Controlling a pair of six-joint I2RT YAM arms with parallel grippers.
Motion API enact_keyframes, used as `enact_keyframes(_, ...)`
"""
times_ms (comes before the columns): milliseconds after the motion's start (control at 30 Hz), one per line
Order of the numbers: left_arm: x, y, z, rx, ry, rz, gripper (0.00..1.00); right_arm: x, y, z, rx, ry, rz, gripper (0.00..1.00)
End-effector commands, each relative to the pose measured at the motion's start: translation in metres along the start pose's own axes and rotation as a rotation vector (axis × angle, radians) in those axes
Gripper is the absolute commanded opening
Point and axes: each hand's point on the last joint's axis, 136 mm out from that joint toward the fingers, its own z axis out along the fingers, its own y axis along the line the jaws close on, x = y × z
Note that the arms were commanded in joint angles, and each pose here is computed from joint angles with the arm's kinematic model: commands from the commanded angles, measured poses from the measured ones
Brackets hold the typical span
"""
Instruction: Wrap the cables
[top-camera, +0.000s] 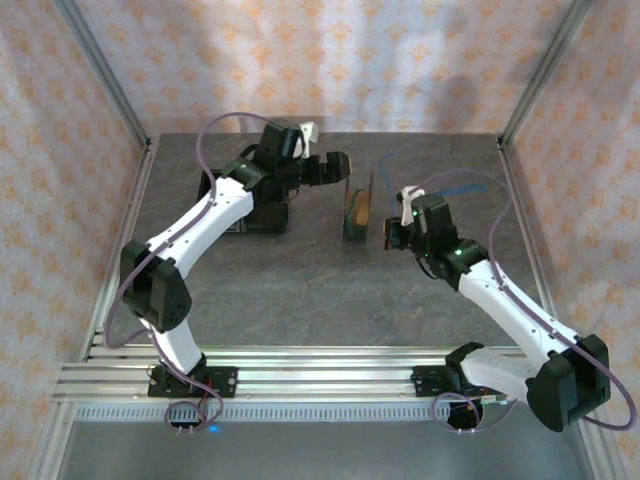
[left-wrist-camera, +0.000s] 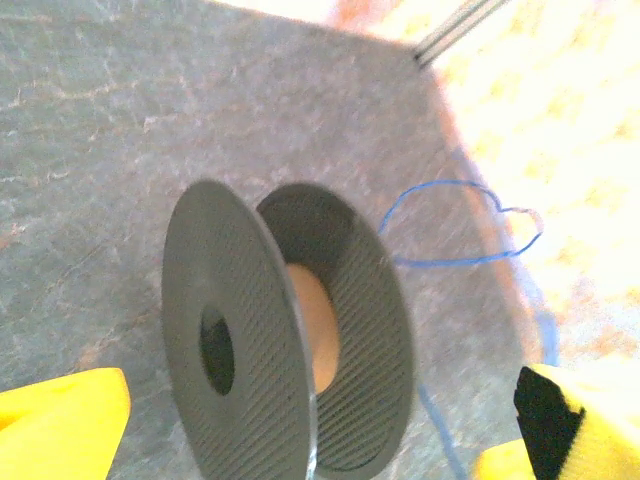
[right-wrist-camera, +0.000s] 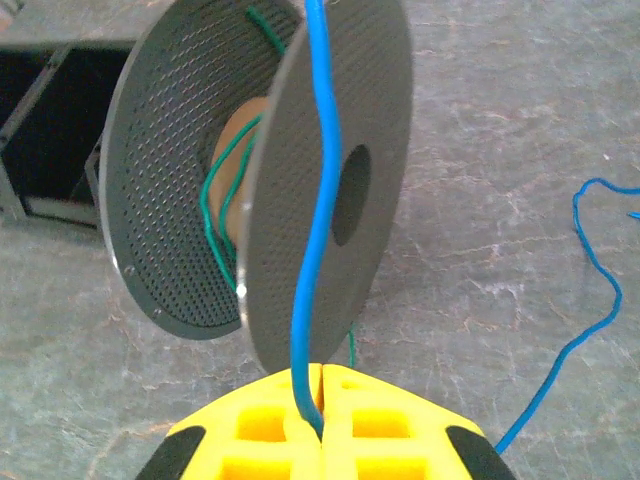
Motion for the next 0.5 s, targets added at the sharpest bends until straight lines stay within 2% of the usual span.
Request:
enact_keyframes(0, -0.014, -0.016, -0.007, 0.104, -0.019, -0.082, 0.99, -0.012, 0.005, -0.003, 0.020, -0.132, -0.184, 0.00)
enact_keyframes(133, -0.003, -0.021, -0.002, 0.107, 0.078, -0.068, 0.99, -0.003, 0.006, -0.001, 0.022, -0.125, -0.304, 0.00)
enact_keyframes(267, 0.002, -0.018, 0.001, 0.085, 0.084, -0.054, 0.99, -0.003, 0.014, -0.001, 0.001, -0.153, -0.356, 0.00)
enact_keyframes(467, 0.015, -0.016, 0.010, 0.032, 0.144, 0.008, 0.99, 0.011, 0.013, 0.009, 0.047, -0.085, -0.433, 0.00)
